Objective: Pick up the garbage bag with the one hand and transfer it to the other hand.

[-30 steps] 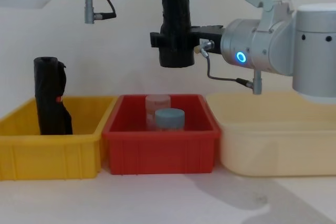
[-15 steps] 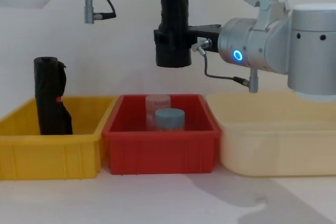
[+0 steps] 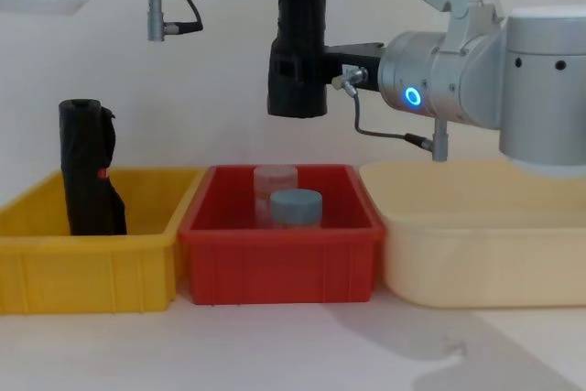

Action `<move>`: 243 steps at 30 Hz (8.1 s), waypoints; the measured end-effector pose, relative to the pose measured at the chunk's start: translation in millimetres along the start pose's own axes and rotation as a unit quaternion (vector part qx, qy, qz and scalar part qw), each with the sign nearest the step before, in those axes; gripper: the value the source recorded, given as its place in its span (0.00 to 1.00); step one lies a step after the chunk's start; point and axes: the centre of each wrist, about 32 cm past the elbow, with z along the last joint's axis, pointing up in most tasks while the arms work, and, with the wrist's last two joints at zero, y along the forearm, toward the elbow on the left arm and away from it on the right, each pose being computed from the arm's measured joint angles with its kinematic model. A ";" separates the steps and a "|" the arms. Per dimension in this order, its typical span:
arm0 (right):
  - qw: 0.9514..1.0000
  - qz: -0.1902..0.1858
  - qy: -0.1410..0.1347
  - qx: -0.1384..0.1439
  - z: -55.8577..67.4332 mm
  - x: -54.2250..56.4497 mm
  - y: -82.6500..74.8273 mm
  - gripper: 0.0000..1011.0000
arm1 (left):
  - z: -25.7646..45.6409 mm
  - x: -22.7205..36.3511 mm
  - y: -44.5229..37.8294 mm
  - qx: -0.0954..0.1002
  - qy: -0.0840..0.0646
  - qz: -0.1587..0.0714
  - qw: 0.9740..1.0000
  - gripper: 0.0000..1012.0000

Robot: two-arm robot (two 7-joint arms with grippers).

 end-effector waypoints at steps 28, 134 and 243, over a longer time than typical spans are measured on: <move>0.994 -0.101 0.035 -0.021 -0.9 37.1 -21.9 0.51 | -6.0 13.4 37.8 -0.021 0.022 -0.010 0.999 0.99; 0.980 0.095 0.076 -0.155 7.5 -17.8 -9.7 0.99 | -35.1 33.1 86.3 -0.043 0.014 0.059 0.997 0.99; 0.995 -0.065 0.066 -0.032 33.1 64.7 -55.0 0.75 | -35.1 33.1 86.2 -0.043 0.014 0.059 0.997 0.99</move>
